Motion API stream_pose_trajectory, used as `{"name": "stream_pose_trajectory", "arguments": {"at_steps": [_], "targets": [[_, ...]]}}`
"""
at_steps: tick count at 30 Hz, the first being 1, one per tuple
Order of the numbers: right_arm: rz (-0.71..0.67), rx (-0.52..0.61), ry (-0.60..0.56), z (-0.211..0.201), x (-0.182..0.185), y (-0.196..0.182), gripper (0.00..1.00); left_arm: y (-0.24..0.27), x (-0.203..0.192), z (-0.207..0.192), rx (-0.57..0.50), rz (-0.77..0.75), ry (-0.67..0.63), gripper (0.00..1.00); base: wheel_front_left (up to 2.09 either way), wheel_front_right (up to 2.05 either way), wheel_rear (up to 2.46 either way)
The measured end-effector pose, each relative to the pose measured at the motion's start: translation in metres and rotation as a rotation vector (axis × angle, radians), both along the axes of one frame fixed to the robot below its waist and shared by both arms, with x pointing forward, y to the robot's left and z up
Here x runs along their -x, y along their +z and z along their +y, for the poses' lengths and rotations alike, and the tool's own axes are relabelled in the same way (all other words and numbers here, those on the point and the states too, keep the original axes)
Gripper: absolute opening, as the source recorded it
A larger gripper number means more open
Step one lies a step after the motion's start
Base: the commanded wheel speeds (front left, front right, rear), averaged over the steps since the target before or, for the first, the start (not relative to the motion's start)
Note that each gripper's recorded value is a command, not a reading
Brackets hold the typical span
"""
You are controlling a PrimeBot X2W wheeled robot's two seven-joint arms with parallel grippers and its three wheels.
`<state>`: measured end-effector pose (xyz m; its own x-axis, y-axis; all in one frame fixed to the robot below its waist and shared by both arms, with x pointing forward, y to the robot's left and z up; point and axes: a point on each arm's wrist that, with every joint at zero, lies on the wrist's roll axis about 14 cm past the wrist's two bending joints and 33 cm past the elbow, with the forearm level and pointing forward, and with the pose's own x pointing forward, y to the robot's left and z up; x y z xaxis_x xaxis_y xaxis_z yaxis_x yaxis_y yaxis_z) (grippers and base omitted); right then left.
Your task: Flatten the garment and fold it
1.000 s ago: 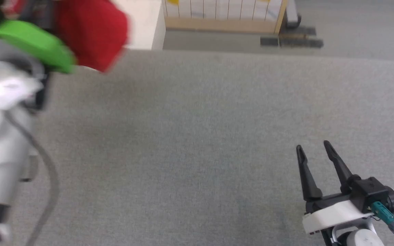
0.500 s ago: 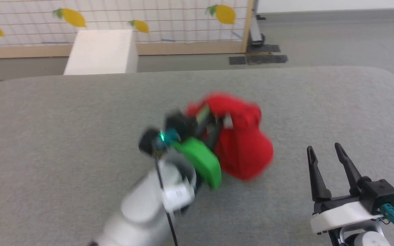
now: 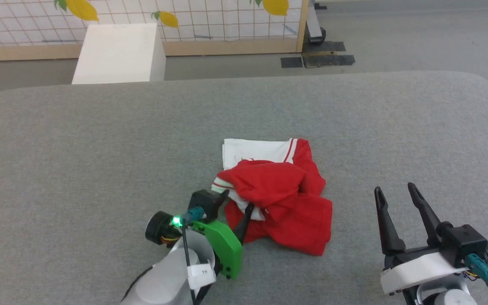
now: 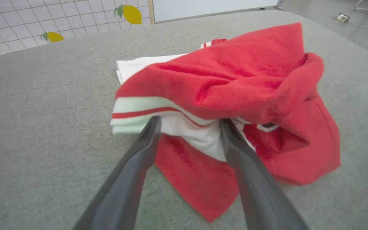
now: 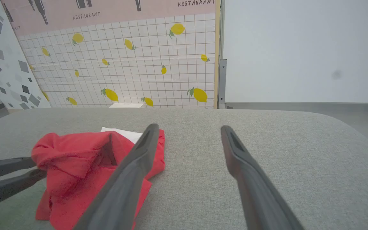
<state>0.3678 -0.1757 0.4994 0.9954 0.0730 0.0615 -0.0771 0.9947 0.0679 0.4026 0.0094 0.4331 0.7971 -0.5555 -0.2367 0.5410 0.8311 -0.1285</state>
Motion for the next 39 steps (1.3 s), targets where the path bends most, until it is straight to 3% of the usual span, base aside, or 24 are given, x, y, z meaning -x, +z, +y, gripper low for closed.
{"name": "stream_pose_trajectory", "arguments": {"at_steps": [6, 12, 20, 28, 39], "targets": [[-0.014, -0.002, 0.014, 0.004, 0.004, 0.005, 1.00, 0.056, -0.014, 0.020, 0.080, -0.154, 0.100, 1.00, 0.00, 0.00, 0.00], [-0.018, -0.002, 0.030, 0.010, 0.016, 0.006, 1.00, 0.105, 0.000, 0.072, 0.116, -0.333, 0.256, 1.00, 0.00, 0.00, 0.00], [-0.030, -0.001, 0.069, 0.022, 0.023, 0.009, 1.00, 0.101, 0.052, 0.122, 0.094, -0.377, 0.423, 1.00, 0.00, 0.00, 0.00], [-0.003, -0.017, 0.091, 0.029, 0.034, 0.000, 1.00, 0.078, 0.083, 0.110, 0.076, -0.330, 0.387, 1.00, 0.00, 0.00, 0.00], [0.014, -0.022, 0.098, 0.032, 0.036, -0.005, 1.00, 0.062, 0.081, 0.099, 0.070, -0.283, 0.350, 1.00, 0.00, 0.00, 0.00]]}}
